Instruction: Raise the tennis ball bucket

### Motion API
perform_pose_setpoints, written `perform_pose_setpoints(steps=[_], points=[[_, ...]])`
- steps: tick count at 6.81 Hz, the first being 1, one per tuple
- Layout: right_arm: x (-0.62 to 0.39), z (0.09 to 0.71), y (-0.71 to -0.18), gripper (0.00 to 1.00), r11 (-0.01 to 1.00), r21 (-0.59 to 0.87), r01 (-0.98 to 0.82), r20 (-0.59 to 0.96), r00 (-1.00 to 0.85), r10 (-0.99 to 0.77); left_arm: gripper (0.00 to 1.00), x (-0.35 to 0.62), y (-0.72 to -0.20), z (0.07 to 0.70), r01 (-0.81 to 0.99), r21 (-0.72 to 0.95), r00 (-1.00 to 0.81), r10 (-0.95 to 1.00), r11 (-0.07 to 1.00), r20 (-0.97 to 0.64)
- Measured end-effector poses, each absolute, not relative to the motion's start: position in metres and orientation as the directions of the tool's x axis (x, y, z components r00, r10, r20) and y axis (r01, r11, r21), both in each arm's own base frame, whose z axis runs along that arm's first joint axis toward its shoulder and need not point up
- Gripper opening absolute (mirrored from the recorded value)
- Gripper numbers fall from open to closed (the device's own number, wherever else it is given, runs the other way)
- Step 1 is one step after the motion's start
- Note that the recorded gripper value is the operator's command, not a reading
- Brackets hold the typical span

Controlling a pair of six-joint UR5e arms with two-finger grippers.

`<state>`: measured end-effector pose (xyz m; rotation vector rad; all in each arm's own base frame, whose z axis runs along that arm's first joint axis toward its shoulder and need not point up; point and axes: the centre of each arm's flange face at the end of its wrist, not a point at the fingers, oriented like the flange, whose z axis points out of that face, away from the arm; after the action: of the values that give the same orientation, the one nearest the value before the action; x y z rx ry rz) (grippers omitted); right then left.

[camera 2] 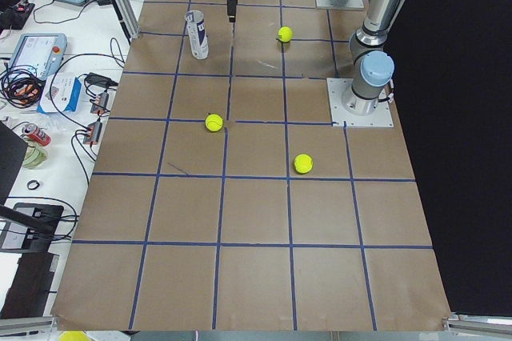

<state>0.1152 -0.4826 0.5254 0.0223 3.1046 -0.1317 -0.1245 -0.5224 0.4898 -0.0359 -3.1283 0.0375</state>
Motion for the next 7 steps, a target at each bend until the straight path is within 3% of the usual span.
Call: perform_pose_setpoints(steps=[7], points=[[0.1143,0.5253,-0.4833,1.00,0.996,-0.090,0.018,-0.035,-0.999,0.015,1.00,-0.1209,-0.5217,0.4921,0.020,-0.028,-1.000,0.021,0.999,0.011]])
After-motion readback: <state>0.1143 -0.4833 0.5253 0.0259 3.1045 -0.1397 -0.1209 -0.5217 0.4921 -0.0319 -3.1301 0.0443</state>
